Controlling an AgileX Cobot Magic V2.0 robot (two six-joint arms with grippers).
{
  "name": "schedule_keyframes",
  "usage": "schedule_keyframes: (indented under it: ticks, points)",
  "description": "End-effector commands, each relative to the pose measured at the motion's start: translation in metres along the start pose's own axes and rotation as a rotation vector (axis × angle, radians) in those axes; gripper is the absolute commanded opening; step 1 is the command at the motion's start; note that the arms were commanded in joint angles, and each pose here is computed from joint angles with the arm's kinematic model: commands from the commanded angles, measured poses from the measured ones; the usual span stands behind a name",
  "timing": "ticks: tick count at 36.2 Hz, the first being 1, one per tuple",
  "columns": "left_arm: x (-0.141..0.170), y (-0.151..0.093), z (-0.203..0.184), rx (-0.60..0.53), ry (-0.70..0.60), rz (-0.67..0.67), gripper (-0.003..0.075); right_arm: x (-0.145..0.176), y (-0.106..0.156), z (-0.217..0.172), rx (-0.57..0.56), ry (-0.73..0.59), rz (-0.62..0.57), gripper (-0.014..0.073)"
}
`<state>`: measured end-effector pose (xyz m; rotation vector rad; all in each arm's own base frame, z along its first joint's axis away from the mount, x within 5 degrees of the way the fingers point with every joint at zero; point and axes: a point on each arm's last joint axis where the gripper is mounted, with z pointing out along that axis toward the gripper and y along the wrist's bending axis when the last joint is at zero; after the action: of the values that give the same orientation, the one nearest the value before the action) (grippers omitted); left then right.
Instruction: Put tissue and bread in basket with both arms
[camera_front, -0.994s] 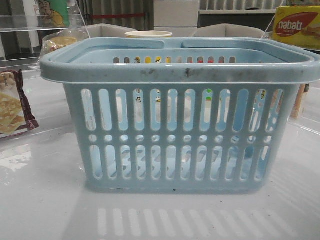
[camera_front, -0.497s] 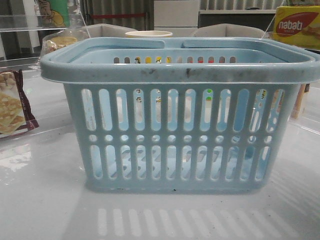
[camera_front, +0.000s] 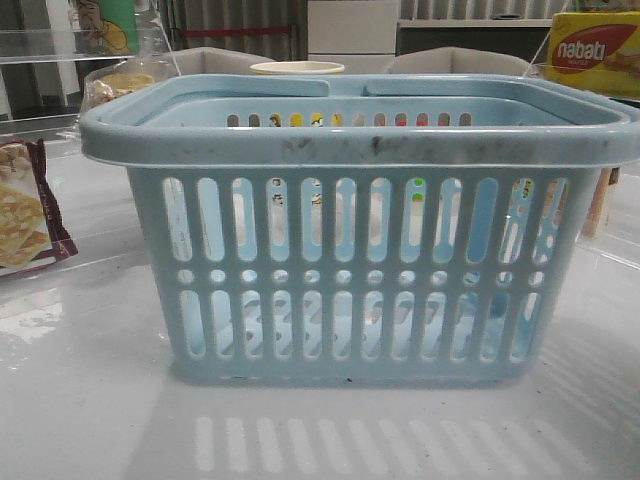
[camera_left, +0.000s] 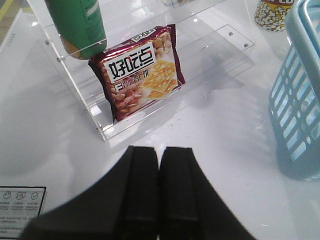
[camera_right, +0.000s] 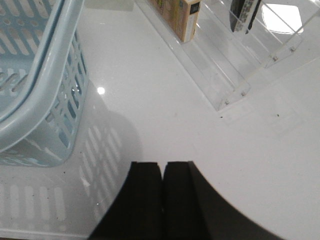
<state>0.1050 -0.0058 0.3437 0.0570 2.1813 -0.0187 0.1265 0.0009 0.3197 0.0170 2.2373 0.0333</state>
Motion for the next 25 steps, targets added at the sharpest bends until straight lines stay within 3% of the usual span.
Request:
schedule_keyframes:
  ticks: [1,3,6,8,17,25]
  points:
    - [-0.018,-0.001,-0.004,0.014,-0.123,-0.002,0.0197,-0.015,-0.001,-0.002,0.010,-0.077,-0.017,0.0270]
    - [-0.019,-0.002,-0.004,0.016,-0.133,-0.003,0.0294,-0.015,-0.001,0.000,0.010,-0.070,-0.017,0.0382]
    - [-0.020,-0.002,-0.004,0.017,-0.144,-0.002,0.0507,-0.015,-0.001,0.001,0.010,-0.062,-0.017,0.0567]
    - [-0.020,-0.002,-0.004,0.020,-0.143,0.006,0.0588,-0.016,-0.001,0.005,0.010,-0.048,-0.016,0.0600]
    - [-0.020,-0.022,-0.005,0.203,-0.153,0.081,0.0601,-0.022,-0.005,0.017,0.039,-0.048,-0.013,0.0596]
    - [-0.017,-0.033,-0.008,0.293,-0.138,0.147,0.0601,-0.045,-0.031,0.032,0.149,-0.030,0.074,0.0596]
